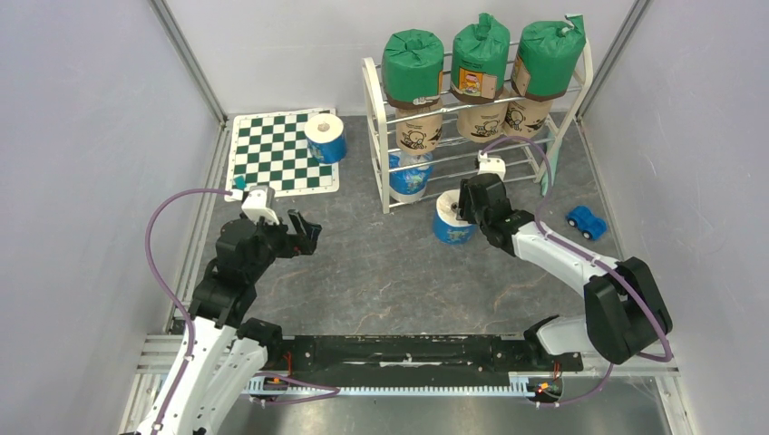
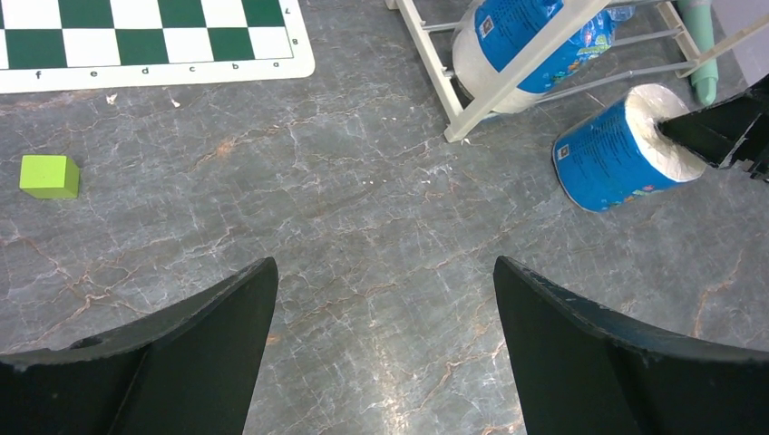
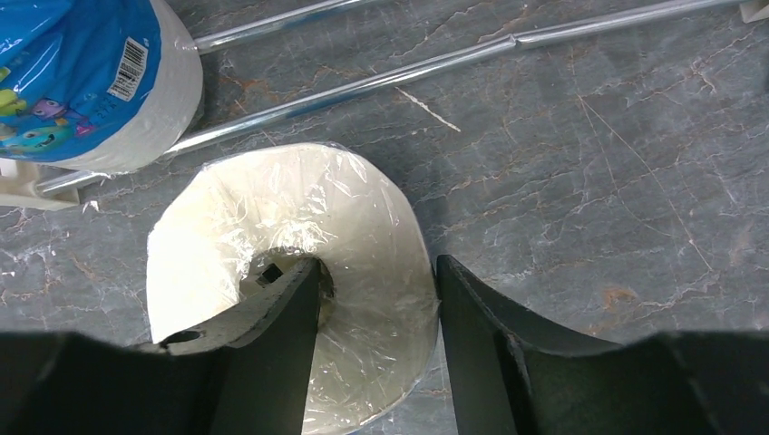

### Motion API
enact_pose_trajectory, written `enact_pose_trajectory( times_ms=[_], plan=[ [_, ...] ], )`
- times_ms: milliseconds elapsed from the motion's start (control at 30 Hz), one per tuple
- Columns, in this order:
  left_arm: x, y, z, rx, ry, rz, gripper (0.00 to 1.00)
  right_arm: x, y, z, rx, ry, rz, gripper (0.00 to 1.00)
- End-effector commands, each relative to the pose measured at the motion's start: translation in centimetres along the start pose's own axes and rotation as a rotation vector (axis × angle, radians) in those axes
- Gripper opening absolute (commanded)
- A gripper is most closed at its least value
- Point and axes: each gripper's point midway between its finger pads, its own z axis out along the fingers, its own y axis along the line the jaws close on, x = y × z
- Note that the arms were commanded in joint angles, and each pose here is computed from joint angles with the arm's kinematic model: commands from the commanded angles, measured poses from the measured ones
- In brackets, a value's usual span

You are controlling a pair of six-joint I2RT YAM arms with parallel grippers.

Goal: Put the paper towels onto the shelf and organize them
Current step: Pick up the paper towel from the center of the board.

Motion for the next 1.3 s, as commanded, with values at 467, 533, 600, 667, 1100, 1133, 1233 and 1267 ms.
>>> enact_pose_trajectory(
  times_ms=[467,533,600,667,1100,1133,1233,1267],
  plan=[
    [0.0,0.4,0.3,-0.011,-0.002,0.049,0.95,0.7,-0.4,0.3,-0.011,0.080,-0.002,0.35],
    [0.0,0.4,0.3,-0.012,-0.002,0.050,0.95,-0.6,-0.4,-0.2,-0.013,0.046,0.004,0.29],
    [0.0,0.4,0.3,-0.012,-0.001,0.049,0.95,-2.2,-0.4,-0.9,-0.012,-0.002,0.020,0.23],
    [0.0,0.4,0.3,-0.012,0.000,0.050,0.95,-3.9,-0.5,-1.5,-0.003,-0.049,0.036,0.19],
    [0.0,0.4,0.3,-0.012,-0.003,0.048,0.95,-9.7,-1.1,-0.4,0.031,-0.219,0.204,0.13],
    [0.0,0.4,0.3,-0.010,-0.003,0.049,0.95,-9.7,-1.1,-0.2,0.029,-0.219,0.207,0.13],
    [0.0,0.3,0.3,-0.006,-0.002,0.049,0.95,-11.1,-0.6,-0.1,0.009,-0.271,0.244,0.13],
    [0.0,0.3,0.3,-0.008,-0.002,0.049,0.95,-11.6,-0.6,0.0,0.008,-0.288,0.256,0.14]
  ],
)
